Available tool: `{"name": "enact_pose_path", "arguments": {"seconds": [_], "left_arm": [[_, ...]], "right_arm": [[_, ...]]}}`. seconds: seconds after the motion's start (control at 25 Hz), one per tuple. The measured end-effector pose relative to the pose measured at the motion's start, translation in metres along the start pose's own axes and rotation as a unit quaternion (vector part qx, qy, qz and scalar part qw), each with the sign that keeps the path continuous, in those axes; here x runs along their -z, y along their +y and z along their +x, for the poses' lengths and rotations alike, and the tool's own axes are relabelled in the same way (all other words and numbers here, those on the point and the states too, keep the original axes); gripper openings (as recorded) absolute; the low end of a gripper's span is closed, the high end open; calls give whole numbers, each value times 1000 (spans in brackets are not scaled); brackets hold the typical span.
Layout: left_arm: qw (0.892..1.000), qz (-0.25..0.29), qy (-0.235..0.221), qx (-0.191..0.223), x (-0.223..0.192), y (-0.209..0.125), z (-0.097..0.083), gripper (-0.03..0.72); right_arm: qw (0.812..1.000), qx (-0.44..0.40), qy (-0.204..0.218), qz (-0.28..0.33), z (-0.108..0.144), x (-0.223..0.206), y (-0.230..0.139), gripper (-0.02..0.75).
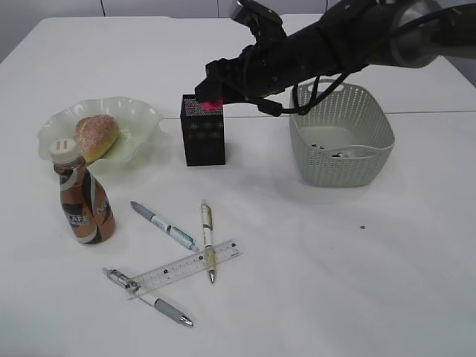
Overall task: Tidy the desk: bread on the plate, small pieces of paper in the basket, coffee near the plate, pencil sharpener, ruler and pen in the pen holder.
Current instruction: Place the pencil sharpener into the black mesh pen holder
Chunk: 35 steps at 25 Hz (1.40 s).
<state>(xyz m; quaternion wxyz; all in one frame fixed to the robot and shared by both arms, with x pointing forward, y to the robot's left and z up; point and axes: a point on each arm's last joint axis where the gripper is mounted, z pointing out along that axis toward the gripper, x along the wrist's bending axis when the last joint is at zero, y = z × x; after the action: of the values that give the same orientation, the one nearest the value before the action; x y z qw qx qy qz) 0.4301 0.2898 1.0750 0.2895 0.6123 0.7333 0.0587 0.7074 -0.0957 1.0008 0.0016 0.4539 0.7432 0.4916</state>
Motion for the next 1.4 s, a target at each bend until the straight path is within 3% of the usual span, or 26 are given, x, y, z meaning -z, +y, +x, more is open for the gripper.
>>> {"name": "enact_pose_path", "arguments": {"seconds": [0.52,0.8,1.4], "left_arm": [[1000,-1,0,0,0,0,0,276],[1000,-1,0,0,0,0,0,276],[1000,1,0,0,0,0,0,276]], "right_arm": [[995,-18,41,-92,-23,-17,-1,321],[992,-10,7,-129,-29,-16,6,321],[990,-38,21,-135,-37,-27,-1,321]]}}
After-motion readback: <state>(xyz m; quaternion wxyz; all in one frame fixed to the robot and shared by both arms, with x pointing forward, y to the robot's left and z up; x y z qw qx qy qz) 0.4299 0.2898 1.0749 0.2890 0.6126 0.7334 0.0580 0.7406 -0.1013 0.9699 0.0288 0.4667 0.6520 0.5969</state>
